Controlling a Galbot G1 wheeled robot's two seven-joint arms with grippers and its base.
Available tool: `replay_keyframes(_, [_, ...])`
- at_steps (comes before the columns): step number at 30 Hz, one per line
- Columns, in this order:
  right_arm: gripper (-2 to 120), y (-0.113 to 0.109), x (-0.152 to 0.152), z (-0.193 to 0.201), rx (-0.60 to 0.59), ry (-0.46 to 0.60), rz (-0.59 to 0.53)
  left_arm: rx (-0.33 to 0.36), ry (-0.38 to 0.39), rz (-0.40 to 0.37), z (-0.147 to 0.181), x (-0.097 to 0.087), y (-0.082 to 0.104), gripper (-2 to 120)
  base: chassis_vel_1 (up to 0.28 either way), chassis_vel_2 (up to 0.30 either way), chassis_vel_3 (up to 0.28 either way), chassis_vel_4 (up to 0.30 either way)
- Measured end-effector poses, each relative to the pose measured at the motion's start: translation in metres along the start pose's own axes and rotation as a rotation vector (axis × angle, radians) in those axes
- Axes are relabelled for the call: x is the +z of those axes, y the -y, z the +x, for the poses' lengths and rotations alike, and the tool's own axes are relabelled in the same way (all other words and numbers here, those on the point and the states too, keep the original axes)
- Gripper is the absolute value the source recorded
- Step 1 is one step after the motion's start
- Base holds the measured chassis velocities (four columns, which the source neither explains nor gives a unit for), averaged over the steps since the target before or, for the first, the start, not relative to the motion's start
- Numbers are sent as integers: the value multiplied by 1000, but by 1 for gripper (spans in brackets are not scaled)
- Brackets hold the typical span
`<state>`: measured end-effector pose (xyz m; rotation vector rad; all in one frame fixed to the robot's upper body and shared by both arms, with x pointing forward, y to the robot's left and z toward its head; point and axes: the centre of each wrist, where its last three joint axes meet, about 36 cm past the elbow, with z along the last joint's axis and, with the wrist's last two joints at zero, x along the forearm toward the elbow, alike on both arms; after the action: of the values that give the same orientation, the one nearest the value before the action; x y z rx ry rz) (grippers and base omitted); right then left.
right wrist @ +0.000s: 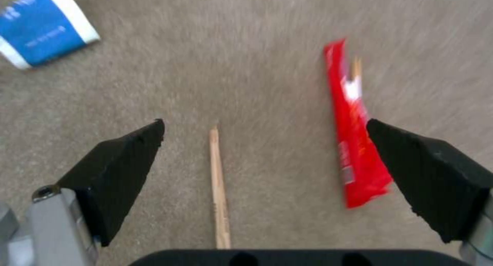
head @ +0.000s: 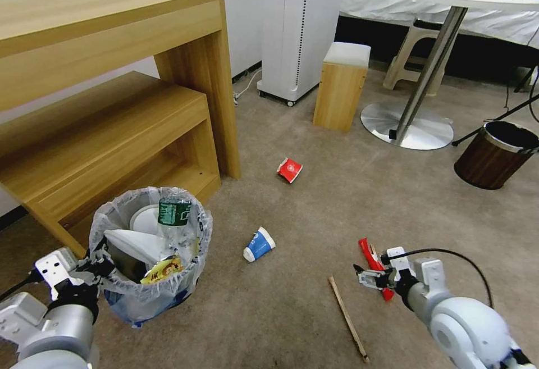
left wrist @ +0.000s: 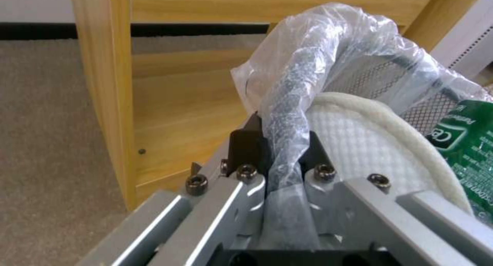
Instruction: Pick up the trash bin and place the garbage on the floor into it.
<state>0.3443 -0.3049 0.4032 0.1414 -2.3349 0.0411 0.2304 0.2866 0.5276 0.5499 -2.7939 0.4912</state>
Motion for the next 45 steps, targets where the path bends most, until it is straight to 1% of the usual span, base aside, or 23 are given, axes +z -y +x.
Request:
replay_keyframes(1, [100, 1, 3, -12, -9, -20, -25, -4, 1, -4, 0, 0, 0, 3, 0, 0, 0, 0])
replay_keyframes(2, [100, 1, 3, -12, -9, -20, -25, -4, 1, -4, 0, 0, 0, 3, 0, 0, 0, 0])
replay_keyframes(4, [100, -3, 13, -40, -45, -66, -110, -10, 1, -13, 1, 1, 0, 3, 0, 0, 0, 0])
replay_keyframes(5, [100, -3, 13, -40, -45, -66, -110, -10, 1, -13, 1, 1, 0, 3, 0, 0, 0, 0])
replay_keyframes(6, [100, -7, 19, -53, -52, -89, -143, -13, 1, -17, 1, 1, 0, 3, 0, 0, 0, 0])
replay_keyframes(7, [100, -8, 20, -55, -53, -92, -147, -14, 1, -18, 1, 1, 0, 3, 0, 0, 0, 0])
replay_keyframes(8, [100, -11, 26, -67, -57, -114, -165, -16, 2, -21, 1, 1, 0, 3, 0, 0, 0, 0])
replay_keyframes(9, [100, -11, 26, -67, -57, -114, -165, -16, 2, -21, 1, 1, 0, 3, 0, 0, 0, 0])
replay_keyframes(12, [100, -18, 37, -86, -57, -161, -153, -23, 9, -22, 0, 0, 0, 3, 0, 0, 0, 0])
replay_keyframes(16, [100, -22, 44, -92, -60, -186, -106, -27, 13, -21, 0, 0, 1, 3, 0, 0, 0, 0])
replay_keyframes(21, [100, -26, 50, -101, -60, -210, -74, -28, 17, -18, 0, 0, 1, 3, 0, 0, 0, 0])
replay_keyframes(22, [99, -28, 53, -104, -61, -218, -69, -29, 18, -18, 0, 0, 1, 3, 0, 0, 0, 0])
replay_keyframes(24, [90, -32, 58, -108, -63, -233, -61, -30, 22, -17, -1, 0, 1, 3, 0, 0, 0, 0])
replay_keyframes(25, [90, -32, 58, -108, -63, -233, -61, -30, 22, -17, -1, 0, 1, 3, 0, 0, 0, 0])
replay_keyframes(26, [86, -33, 60, -110, -63, -240, -57, -29, 24, -17, -1, 0, 1, 3, 0, 0, 0, 0])
replay_keyframes(28, [82, -34, 62, -113, -60, -248, -53, -29, 25, -17, -1, -1, 1, 3, 0, 0, 0, 0])
replay_keyframes(29, [76, -34, 64, -115, -57, -254, -53, -28, 26, -16, -1, -1, 2, 3, 0, 0, 0, 0])
replay_keyframes(30, [76, -34, 64, -115, -57, -254, -53, -28, 26, -16, -1, -1, 2, 3, 0, 0, 0, 0])
replay_keyframes(32, [72, -33, 67, -118, -51, -264, -55, -27, 28, -15, -1, -1, 2, 3, 0, 0, 0, 0])
replay_keyframes(41, [70, -32, 76, -126, -36, -291, -57, -23, 29, -14, -1, -1, 2, 3, 0, 0, 0, 0])
replay_keyframes(42, [67, -33, 76, -127, -38, -292, -61, -23, 29, -14, -1, -1, 2, 3, 0, 0, 0, 0])
replay_keyframes(43, [67, -33, 76, -127, -38, -292, -61, -23, 29, -14, -1, -1, 2, 3, 0, 0, 0, 0])
replay_keyframes(45, [55, -35, 78, -129, -39, -295, -65, -23, 29, -15, -1, -2, 2, 3, 0, 0, 0, 0])
